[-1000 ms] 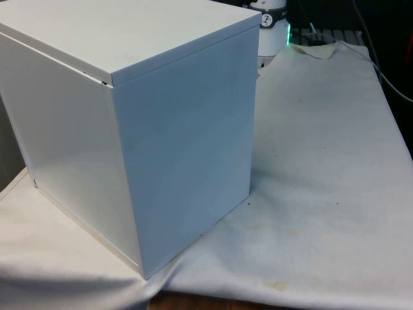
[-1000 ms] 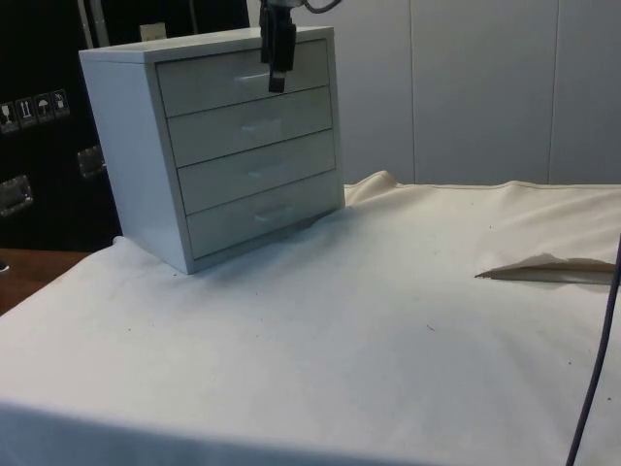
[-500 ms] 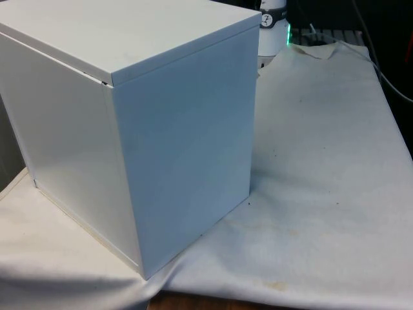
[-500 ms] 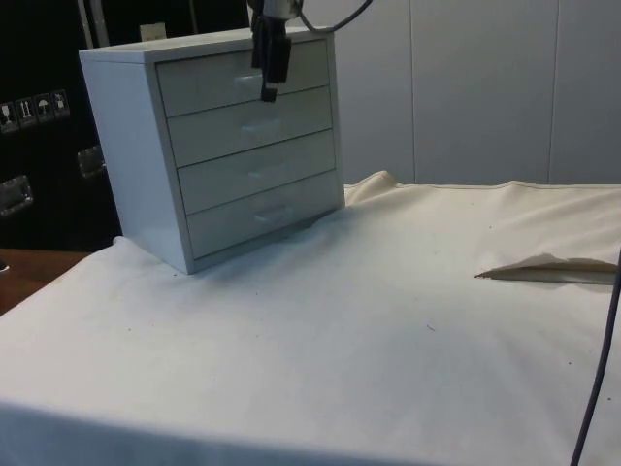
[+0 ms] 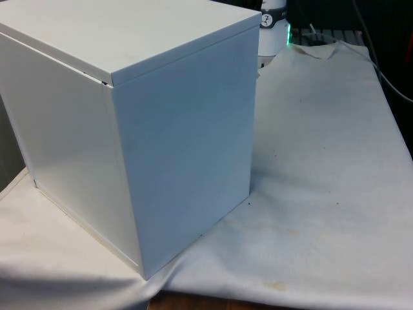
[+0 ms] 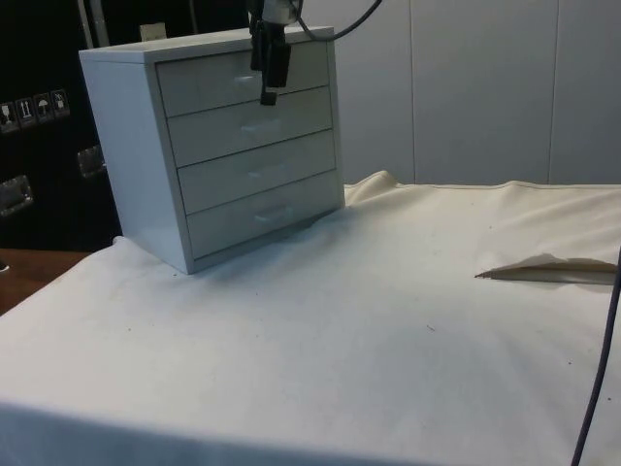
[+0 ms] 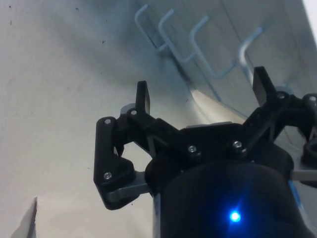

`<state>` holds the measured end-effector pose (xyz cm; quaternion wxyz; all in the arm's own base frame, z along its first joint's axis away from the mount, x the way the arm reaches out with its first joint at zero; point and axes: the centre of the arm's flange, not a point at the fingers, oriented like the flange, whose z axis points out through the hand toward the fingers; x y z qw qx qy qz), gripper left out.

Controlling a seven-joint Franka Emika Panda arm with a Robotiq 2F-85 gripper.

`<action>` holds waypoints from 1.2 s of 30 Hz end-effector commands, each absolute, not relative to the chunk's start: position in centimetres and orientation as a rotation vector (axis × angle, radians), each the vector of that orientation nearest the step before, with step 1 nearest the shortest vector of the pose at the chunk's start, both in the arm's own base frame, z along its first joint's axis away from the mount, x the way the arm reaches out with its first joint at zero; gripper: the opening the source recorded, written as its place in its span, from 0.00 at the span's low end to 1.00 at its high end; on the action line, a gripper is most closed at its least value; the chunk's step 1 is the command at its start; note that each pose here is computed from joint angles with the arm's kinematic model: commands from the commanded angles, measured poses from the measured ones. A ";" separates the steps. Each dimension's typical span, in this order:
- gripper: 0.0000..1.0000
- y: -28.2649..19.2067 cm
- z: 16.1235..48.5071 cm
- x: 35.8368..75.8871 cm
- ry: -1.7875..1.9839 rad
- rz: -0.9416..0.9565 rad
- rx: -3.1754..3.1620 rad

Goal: Open the drawer, then close it.

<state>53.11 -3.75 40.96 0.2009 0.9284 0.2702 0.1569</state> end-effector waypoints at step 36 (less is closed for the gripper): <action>1.00 -5.9 40.6 51.9 0.772 0.439 2.573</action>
